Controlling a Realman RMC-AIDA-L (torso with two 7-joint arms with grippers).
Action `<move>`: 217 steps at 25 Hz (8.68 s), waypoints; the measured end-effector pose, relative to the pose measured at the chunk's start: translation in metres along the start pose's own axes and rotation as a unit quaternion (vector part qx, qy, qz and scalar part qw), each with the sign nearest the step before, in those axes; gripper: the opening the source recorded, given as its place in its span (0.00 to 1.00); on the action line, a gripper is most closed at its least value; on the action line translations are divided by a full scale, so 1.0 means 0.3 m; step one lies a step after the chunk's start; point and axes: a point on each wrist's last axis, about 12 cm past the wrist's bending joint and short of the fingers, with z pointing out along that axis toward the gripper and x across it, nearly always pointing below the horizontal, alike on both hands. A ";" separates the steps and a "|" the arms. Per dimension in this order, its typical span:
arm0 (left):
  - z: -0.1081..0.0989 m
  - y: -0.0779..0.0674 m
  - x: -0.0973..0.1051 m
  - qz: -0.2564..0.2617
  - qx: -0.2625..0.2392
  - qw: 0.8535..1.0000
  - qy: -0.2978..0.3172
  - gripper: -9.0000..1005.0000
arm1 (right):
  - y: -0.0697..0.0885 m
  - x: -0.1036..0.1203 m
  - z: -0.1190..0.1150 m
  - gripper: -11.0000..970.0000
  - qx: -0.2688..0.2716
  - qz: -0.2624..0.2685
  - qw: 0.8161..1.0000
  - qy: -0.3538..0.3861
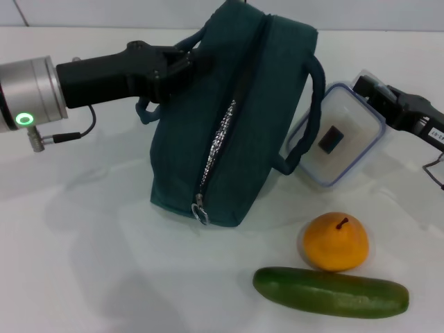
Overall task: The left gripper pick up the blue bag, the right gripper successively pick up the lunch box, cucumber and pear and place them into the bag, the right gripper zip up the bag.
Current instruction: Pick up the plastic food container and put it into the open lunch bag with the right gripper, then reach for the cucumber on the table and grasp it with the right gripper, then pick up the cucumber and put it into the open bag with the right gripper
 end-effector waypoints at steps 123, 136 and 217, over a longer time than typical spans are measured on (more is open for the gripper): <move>0.149 0.046 -0.080 -0.038 -0.036 0.997 0.063 0.05 | 0.134 -0.247 0.228 0.22 -0.168 -0.123 0.971 0.118; 0.142 0.049 -0.049 -0.048 -0.039 0.996 0.070 0.05 | 0.291 -0.438 0.050 0.62 -0.173 -0.247 0.916 0.264; 0.206 0.045 -0.070 -0.026 -0.018 0.996 0.080 0.06 | 0.363 -0.070 0.207 0.65 -0.149 -0.294 0.665 0.670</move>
